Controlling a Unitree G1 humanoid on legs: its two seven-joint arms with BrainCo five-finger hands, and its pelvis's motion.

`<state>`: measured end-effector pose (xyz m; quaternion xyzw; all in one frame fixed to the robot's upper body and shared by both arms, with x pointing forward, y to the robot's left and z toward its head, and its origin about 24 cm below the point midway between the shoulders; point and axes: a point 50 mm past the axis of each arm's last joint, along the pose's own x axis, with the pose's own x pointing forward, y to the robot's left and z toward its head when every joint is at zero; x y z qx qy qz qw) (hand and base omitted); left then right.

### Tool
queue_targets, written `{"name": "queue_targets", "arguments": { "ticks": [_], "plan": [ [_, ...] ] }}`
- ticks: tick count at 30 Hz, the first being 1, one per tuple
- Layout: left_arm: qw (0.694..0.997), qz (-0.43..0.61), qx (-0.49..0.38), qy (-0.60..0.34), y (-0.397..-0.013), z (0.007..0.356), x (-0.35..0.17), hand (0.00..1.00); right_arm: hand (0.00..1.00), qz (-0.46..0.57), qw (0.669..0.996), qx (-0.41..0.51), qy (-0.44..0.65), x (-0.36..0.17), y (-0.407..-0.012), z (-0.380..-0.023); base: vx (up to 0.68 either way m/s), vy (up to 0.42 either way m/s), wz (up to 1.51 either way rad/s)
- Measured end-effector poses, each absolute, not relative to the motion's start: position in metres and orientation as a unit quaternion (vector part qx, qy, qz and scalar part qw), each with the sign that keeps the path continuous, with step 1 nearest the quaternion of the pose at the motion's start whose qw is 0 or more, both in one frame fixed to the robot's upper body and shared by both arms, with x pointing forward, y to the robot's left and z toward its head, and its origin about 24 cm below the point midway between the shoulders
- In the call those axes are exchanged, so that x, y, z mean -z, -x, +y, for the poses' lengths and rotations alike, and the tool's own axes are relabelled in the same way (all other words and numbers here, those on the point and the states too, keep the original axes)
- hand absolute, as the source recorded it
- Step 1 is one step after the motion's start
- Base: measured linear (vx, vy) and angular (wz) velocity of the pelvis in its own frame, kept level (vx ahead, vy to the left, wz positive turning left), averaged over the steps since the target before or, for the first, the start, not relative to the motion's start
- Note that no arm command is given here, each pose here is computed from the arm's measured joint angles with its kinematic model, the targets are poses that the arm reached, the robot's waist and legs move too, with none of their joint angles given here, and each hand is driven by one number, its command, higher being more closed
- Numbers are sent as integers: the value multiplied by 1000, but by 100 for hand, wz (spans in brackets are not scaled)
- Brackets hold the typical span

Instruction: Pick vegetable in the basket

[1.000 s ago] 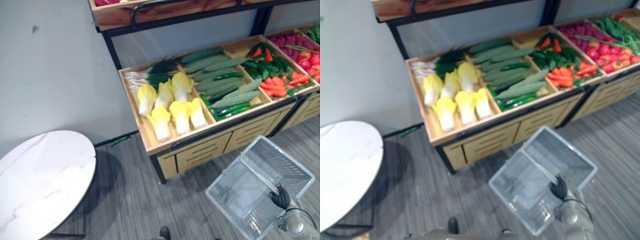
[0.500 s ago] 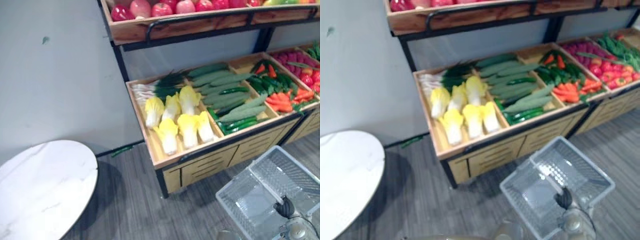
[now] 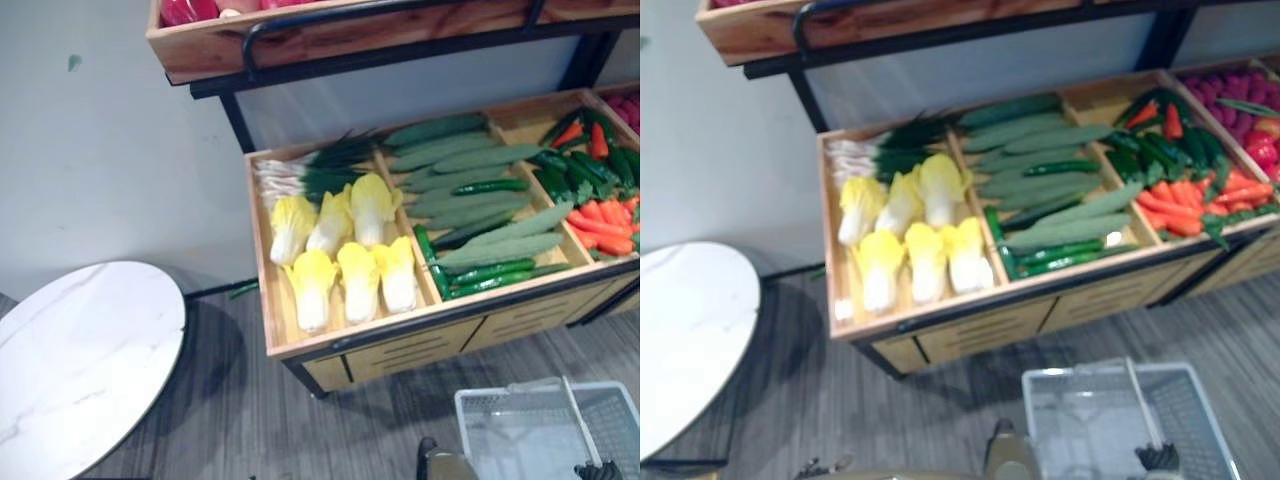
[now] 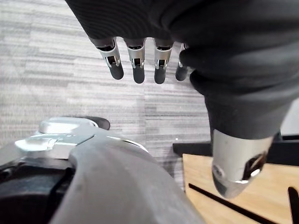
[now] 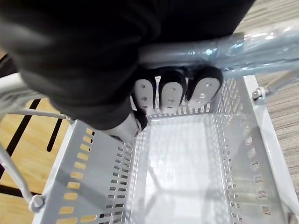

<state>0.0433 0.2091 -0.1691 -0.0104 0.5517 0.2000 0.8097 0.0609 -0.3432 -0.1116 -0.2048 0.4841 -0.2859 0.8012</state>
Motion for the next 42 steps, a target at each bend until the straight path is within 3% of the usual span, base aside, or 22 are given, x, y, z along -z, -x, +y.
{"name": "queue_targets", "arguments": {
  "ticks": [5,11,15,17,20,33,42],
  "plan": [
    [805,550,-219,26,-41,209,169,0,100,500,781,347,137,120,-36,-337,107,-123,45],
    [823,521,-224,16,-58,210,164,0,100,499,779,366,105,125,-31,-329,89,-46,18],
    [874,436,-214,-17,-108,208,145,0,100,492,786,353,123,126,-38,-321,43,156,-10],
    [914,335,-222,-50,-147,212,115,0,100,495,794,330,123,132,-41,-303,51,208,-20],
    [941,240,-226,-73,-175,208,85,0,100,495,798,321,127,135,-42,-295,4,190,-12],
    [973,68,-163,-148,-190,158,25,0,100,530,781,294,149,144,-15,-276,18,66,-17],
    [982,31,-108,-152,-196,136,12,0,100,542,777,286,146,148,-11,-271,66,-3,-7]
  ]
}}
